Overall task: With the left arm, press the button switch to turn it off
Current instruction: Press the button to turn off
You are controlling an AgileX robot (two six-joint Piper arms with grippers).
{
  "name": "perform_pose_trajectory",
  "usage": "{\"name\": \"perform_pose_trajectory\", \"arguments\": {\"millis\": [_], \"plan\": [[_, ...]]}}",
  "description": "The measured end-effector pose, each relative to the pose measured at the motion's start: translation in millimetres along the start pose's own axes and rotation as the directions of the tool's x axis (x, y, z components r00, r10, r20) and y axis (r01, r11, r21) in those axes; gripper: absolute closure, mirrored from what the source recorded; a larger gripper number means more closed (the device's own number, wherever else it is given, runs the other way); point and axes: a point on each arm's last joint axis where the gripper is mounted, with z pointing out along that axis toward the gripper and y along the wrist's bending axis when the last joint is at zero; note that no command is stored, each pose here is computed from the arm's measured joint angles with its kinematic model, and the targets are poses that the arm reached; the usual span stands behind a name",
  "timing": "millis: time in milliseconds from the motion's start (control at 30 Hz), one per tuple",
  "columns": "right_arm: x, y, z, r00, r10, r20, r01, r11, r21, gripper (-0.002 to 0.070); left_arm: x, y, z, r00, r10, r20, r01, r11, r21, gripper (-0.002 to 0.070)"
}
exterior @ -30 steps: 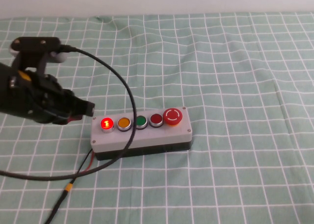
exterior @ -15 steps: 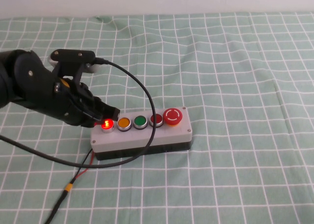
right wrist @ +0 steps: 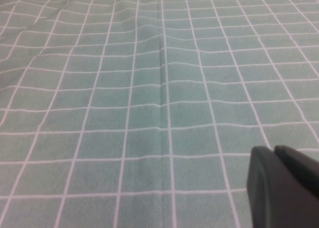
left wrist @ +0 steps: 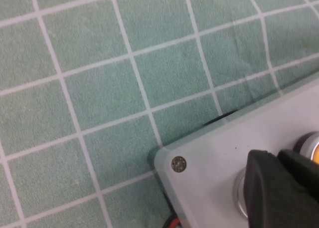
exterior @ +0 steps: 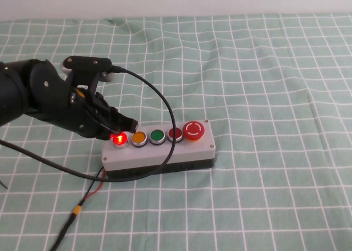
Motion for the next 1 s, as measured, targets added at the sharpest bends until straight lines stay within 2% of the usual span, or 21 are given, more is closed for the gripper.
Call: {"name": "perform_pose_trajectory", "arguments": {"millis": [333, 467, 833, 1000], "plan": [[0, 0, 0, 1.000, 0.000, 0.000, 0.000, 1.000, 0.000, 0.0694, 0, -0.1, -1, 1.000, 0.003, 0.000, -0.003, 1.000, 0.000, 0.0677], [0, 0, 0, 1.000, 0.000, 0.000, 0.000, 1.000, 0.000, 0.0694, 1, -2.1, -14, 1.000, 0.015, 0.005, -0.015, 1.000, 0.001, 0.0677], [0, 0, 0, 1.000, 0.000, 0.000, 0.000, 1.000, 0.000, 0.0694, -4, -13.0, -95, 0.971, 0.050, 0.232, -0.047, 0.999, -0.017, 0.0677], [0, 0, 0, 1.000, 0.000, 0.000, 0.000, 1.000, 0.000, 0.0694, -3, -11.6, -79, 0.984, 0.038, 0.172, -0.038, 0.999, -0.003, 0.0677]]}}
